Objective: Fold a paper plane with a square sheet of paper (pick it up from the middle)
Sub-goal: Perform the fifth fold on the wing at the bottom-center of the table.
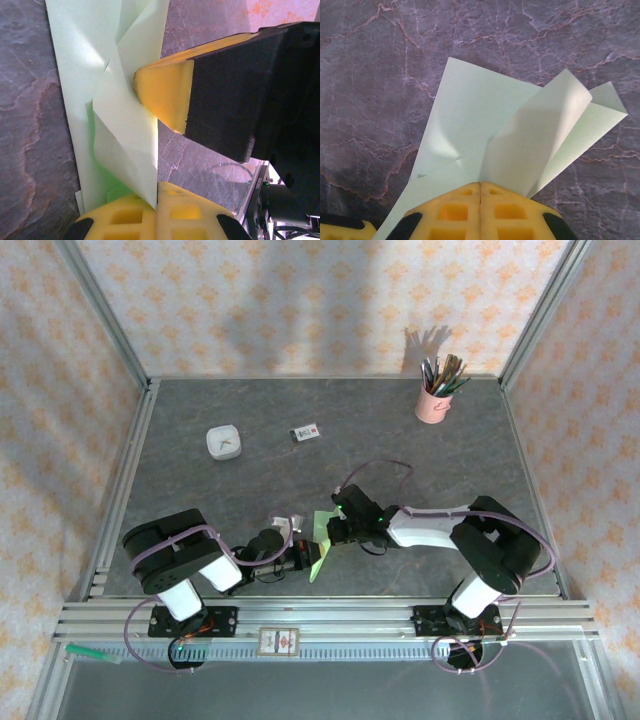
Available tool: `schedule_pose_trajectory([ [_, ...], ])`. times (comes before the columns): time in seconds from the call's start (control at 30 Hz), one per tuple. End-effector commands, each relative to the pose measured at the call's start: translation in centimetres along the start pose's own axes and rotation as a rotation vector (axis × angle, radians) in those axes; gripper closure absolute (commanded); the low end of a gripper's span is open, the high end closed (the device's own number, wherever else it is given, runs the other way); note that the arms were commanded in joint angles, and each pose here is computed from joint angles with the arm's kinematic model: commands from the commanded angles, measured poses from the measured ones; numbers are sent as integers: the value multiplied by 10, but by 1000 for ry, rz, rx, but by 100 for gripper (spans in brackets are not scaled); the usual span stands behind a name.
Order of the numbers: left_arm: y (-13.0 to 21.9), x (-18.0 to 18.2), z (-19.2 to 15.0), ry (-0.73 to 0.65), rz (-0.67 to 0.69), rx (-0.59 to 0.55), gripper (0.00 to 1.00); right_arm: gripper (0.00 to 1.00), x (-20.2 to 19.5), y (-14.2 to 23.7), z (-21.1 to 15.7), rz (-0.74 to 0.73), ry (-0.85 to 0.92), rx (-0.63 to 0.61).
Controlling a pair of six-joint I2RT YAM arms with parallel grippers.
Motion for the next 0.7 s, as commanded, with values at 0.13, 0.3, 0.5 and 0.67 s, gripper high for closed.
schedule_pose_trajectory([
  [0.13, 4, 24, -12, -7, 133, 55, 92, 97, -17, -5, -2, -113, -3, -9],
  [0.3, 8, 17, -10, -24, 118, 57, 83, 98, -24, -6, -8, -144, -12, 8],
  [0.5, 12, 5, -5, -54, 86, 62, 78, 98, -28, -7, -9, -164, -17, 12],
  [0.67, 14, 2, -5, -48, 87, 78, 80, 98, -29, -8, -10, -171, -20, 15],
])
Point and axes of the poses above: each hand's point on the last joint's axis, 136 mm out from that joint toward the fingers, its own y axis back along the fingers, its own x axis along the line the jaws close on, z = x × y, the point moved 5 cm from there along y, back along the fingers, and after that the axes turned 8 degrees about -y, right-handed, at the moved point
